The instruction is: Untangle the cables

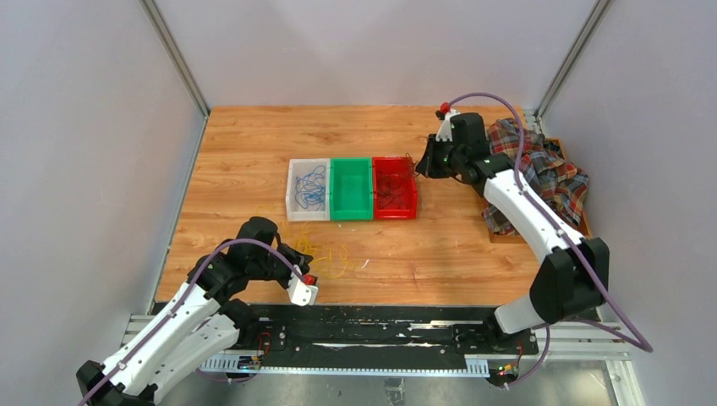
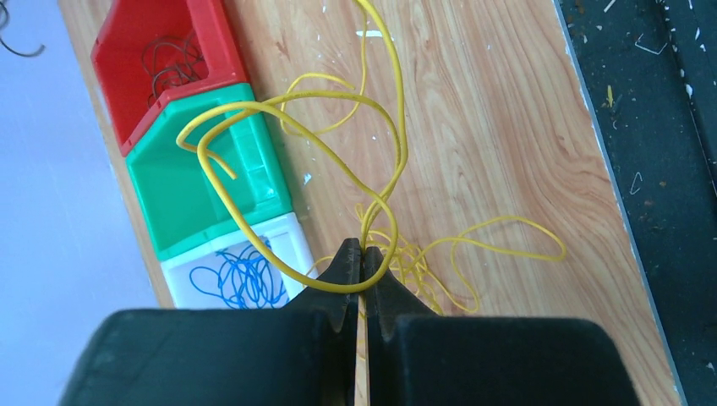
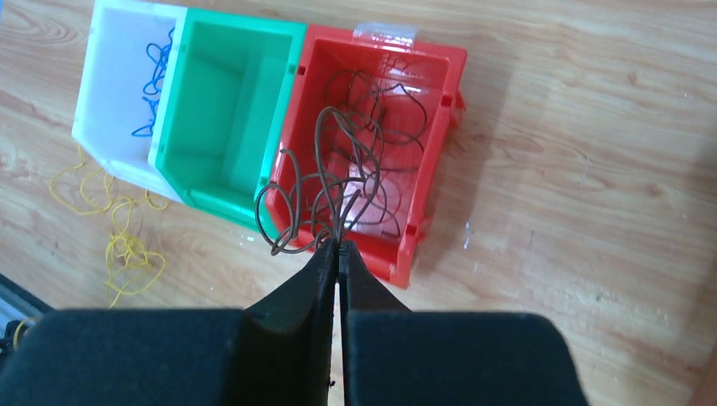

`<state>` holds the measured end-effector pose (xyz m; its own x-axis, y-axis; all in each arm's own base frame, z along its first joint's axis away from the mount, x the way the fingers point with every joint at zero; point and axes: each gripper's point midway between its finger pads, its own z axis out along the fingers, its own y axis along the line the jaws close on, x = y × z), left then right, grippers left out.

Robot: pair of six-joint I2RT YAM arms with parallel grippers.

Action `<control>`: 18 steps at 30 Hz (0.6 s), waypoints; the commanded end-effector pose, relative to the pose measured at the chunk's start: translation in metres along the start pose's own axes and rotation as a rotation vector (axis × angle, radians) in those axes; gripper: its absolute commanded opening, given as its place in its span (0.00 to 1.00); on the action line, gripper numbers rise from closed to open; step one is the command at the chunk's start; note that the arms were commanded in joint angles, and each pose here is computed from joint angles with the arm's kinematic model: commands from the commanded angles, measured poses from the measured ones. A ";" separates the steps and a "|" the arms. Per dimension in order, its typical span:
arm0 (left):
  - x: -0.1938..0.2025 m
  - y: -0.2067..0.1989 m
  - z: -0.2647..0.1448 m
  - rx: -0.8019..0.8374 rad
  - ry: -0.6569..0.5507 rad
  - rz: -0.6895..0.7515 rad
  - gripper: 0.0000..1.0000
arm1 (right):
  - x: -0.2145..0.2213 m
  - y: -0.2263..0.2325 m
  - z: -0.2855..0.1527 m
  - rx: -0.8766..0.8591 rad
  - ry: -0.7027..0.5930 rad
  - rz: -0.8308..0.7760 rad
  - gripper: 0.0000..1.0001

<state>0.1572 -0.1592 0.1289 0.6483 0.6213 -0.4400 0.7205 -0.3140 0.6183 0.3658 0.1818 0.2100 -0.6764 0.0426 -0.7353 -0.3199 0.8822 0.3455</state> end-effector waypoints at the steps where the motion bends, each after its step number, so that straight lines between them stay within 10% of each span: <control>1: -0.010 0.003 -0.005 -0.006 -0.042 -0.032 0.01 | -0.026 0.006 0.019 0.003 -0.052 -0.037 0.02; 13: -0.013 0.004 -0.004 -0.002 -0.052 -0.060 0.01 | -0.024 0.013 0.045 -0.004 -0.022 -0.099 0.03; 18: -0.014 0.005 -0.005 -0.001 -0.058 -0.071 0.01 | -0.023 0.011 0.045 0.024 -0.021 -0.127 0.38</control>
<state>0.1500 -0.1611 0.1274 0.6112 0.6198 -0.4923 0.7622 -0.2931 0.5772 0.3991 0.2075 0.1908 -0.6670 -0.0305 -0.7445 -0.3641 0.8850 0.2900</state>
